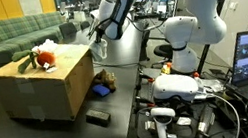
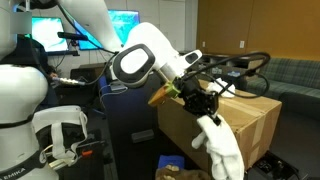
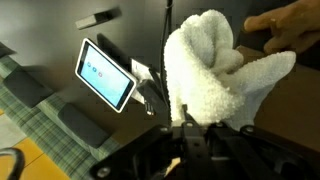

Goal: Switch all the objects on the box and on the table

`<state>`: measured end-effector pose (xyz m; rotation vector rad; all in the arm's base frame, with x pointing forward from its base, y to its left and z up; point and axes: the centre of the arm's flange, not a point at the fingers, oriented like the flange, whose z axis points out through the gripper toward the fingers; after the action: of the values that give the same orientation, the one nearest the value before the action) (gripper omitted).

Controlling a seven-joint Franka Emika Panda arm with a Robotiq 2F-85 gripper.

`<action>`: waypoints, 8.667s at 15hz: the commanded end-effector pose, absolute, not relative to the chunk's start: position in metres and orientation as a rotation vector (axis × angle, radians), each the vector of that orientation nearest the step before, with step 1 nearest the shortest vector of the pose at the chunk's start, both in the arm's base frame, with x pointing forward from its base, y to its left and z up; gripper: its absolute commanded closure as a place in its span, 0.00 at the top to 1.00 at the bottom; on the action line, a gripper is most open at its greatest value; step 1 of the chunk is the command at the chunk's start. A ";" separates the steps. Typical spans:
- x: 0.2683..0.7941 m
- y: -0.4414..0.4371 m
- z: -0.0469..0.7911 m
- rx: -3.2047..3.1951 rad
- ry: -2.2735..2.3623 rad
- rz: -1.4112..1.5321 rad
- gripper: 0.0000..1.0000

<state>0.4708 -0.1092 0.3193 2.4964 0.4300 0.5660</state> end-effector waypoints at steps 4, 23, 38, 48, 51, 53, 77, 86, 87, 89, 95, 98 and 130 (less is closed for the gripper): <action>0.479 -0.061 0.442 2.428 0.234 0.656 0.07; 0.605 -0.035 0.409 2.792 -0.079 0.619 0.06; 0.623 -0.019 0.428 2.895 -0.120 0.488 1.00; 0.670 0.028 0.436 2.966 -0.030 0.544 1.00; 0.690 0.033 0.424 2.975 -0.021 0.528 1.00; 0.701 0.034 0.411 2.977 -0.023 0.522 1.00; 0.768 0.010 0.344 2.991 -0.121 0.448 0.58; 0.743 0.014 0.395 2.971 -0.120 0.486 0.07; 0.736 0.013 0.405 2.965 -0.123 0.491 0.06; 0.722 0.011 0.426 2.950 -0.130 0.500 0.08; 0.644 -0.005 0.468 2.923 -0.108 0.408 0.10; 0.593 -0.015 0.476 2.929 -0.116 0.319 0.10; 0.364 0.063 0.194 3.109 0.344 -0.018 0.10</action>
<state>0.3750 0.0640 0.2198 3.0818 0.3034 -0.0132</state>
